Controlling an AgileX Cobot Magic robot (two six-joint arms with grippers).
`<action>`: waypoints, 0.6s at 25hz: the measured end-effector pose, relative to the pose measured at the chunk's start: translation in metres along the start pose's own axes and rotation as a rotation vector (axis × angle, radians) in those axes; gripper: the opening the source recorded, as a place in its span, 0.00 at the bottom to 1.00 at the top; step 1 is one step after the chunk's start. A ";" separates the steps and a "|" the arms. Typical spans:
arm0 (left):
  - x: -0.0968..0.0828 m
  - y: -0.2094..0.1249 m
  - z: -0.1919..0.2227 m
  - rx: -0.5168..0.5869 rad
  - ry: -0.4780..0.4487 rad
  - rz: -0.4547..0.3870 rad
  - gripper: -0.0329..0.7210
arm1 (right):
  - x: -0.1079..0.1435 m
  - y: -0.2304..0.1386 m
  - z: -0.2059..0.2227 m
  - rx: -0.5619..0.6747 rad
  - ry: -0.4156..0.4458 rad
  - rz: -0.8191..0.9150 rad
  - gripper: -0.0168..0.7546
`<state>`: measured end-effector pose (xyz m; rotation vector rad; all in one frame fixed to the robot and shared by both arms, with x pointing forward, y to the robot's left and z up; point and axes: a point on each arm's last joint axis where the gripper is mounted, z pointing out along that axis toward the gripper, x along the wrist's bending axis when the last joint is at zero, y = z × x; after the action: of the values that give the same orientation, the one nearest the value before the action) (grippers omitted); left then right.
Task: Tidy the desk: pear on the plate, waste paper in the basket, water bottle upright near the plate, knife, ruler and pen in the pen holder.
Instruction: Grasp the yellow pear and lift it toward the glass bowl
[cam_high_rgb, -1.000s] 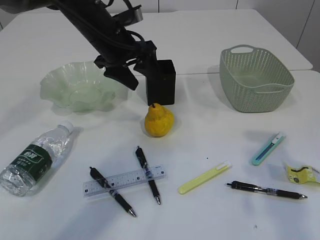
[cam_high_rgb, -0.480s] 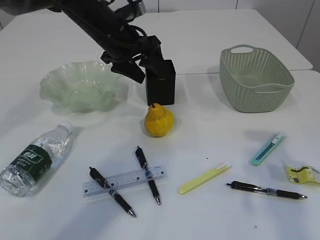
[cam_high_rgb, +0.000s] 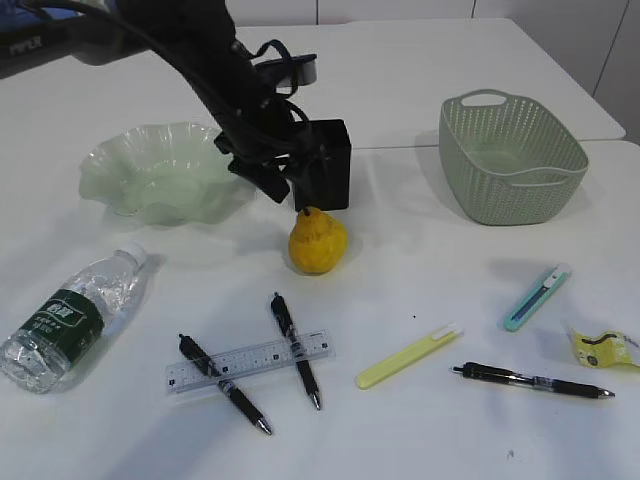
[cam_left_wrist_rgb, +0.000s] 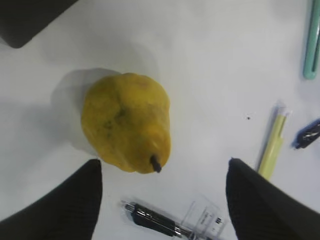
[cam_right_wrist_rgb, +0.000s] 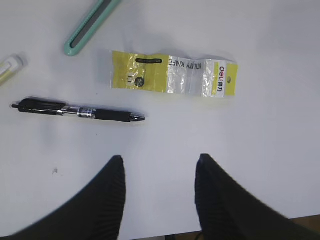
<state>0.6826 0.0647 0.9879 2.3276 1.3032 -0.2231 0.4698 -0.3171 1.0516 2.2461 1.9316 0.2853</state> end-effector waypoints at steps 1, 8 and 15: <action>-0.001 0.003 0.003 0.002 0.024 0.023 0.76 | 0.000 0.000 0.000 -0.001 0.000 0.000 0.50; -0.005 0.008 0.012 0.008 0.065 0.067 0.76 | 0.000 0.000 0.000 -0.002 0.000 0.000 0.50; 0.003 0.004 0.031 0.049 0.065 0.055 0.76 | 0.000 0.001 0.000 -0.006 0.000 -0.001 0.50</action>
<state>0.6901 0.0512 0.9604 2.4266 1.2764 -0.1643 0.4703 -0.3171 1.0518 2.2414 1.9293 0.2910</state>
